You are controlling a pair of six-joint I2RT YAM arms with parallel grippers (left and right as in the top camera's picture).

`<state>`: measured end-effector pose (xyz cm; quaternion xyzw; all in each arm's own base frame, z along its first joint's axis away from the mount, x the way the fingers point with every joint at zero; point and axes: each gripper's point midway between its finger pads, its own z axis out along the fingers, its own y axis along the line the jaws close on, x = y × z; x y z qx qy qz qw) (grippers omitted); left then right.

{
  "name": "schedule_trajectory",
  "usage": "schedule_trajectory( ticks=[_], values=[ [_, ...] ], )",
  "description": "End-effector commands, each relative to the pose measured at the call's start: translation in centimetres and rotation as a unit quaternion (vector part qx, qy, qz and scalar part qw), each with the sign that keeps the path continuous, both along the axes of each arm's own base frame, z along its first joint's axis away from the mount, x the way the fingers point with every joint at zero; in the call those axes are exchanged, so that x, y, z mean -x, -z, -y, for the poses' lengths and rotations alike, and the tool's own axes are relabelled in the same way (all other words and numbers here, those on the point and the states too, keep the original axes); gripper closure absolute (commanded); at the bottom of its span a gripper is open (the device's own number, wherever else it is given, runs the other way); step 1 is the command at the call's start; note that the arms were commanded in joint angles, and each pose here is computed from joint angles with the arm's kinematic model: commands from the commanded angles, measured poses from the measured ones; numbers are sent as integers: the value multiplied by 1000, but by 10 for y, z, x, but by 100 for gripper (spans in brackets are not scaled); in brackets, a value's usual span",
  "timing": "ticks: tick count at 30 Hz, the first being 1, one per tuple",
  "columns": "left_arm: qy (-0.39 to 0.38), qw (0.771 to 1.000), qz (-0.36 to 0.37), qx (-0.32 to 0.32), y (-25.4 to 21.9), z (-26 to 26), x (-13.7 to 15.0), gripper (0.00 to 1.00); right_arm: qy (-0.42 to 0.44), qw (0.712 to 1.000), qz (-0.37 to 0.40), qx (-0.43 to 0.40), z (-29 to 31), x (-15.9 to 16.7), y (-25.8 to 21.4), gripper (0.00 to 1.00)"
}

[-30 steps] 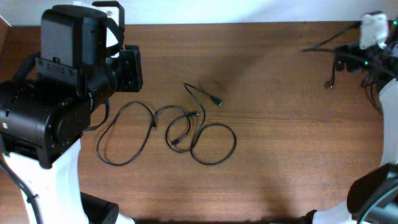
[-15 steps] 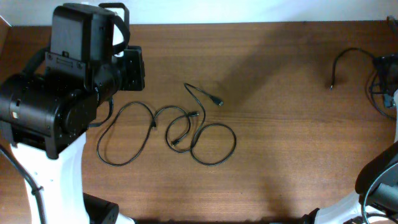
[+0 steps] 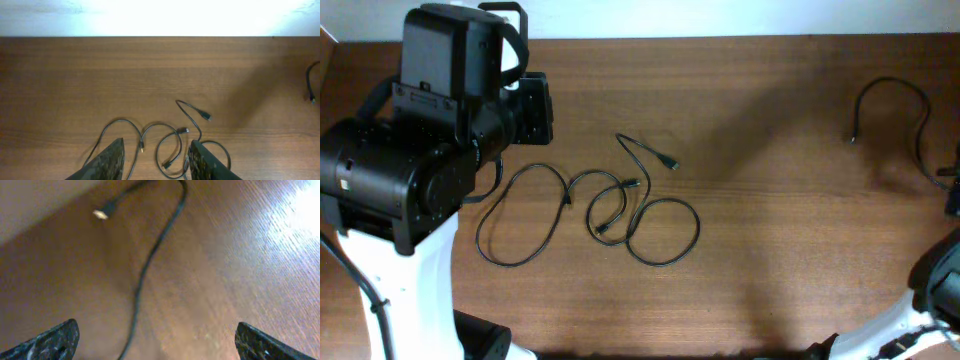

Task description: Untangle cables

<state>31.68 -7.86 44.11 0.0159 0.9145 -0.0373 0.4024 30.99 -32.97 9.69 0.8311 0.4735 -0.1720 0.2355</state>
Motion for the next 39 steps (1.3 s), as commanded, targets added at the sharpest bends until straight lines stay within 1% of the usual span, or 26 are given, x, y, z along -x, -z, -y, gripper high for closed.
schedule_trajectory(
  ticks=[1,4,8,9,10,11,14,17,20,24,25,26,27,28,32,34,36,38,39],
  values=[
    [5,1000,-2,-9,1,-2,1,58,22,999,-17,-30,8,13,33,1],
    [-1,1000,-1,-17,1,-5,2,58,35,997,-38,-49,13,25,55,1],
    [-3,1000,18,-17,-10,-11,12,59,47,996,-54,-60,18,35,73,1],
    [-6,999,27,-17,-15,-14,17,58,30,997,-52,-57,21,30,74,12],
    [-7,999,33,-16,-18,-15,19,56,-1,997,-47,-54,25,20,73,35],
    [-7,999,36,-15,-20,-15,19,55,-41,997,-41,-46,29,7,71,41],
    [-8,999,34,-17,-18,-16,19,55,-48,998,-30,-17,39,-3,64,32],
    [-9,999,35,-16,-19,-15,18,55,-52,999,-9,11,50,-14,58,26],
    [-9,999,35,-16,-19,-16,18,55,-36,999,-24,24,58,-3,55,23],
    [-7,999,35,-18,-19,-16,19,55,-9,999,-34,10,70,24,60,23],
    [-7,999,34,-20,-18,-16,19,55,-1,999,-36,7,73,31,60,24],
    [-6,999,32,-20,-18,-16,20,55,6,999,-37,6,77,37,61,34],
    [-6,999,32,-20,-18,-16,20,55,10,999,-37,3,79,42,61,84],
    [-6,999,32,-20,-18,-16,19,55,8,1000,-29,-5,78,41,63,96],
    [-6,999,32,-20,-18,-16,19,55,-6,1000,-11,-18,72,29,66,96],
    [-6,999,32,-20,-18,-16,19,55,-38,998,27,-31,60,1,61,96],
    [-6,999,32,-20,-18,-16,19,55,-98,995,30,-3,52,-36,32,96],
    [-6,999,32,-20,-18,-16,19,54,-137,990,10,26,42,-59,13,96],
    [-6,999,32,-20,-18,-16,19,55,-172,985,4,27,32,-72,12,82]
  ],
)
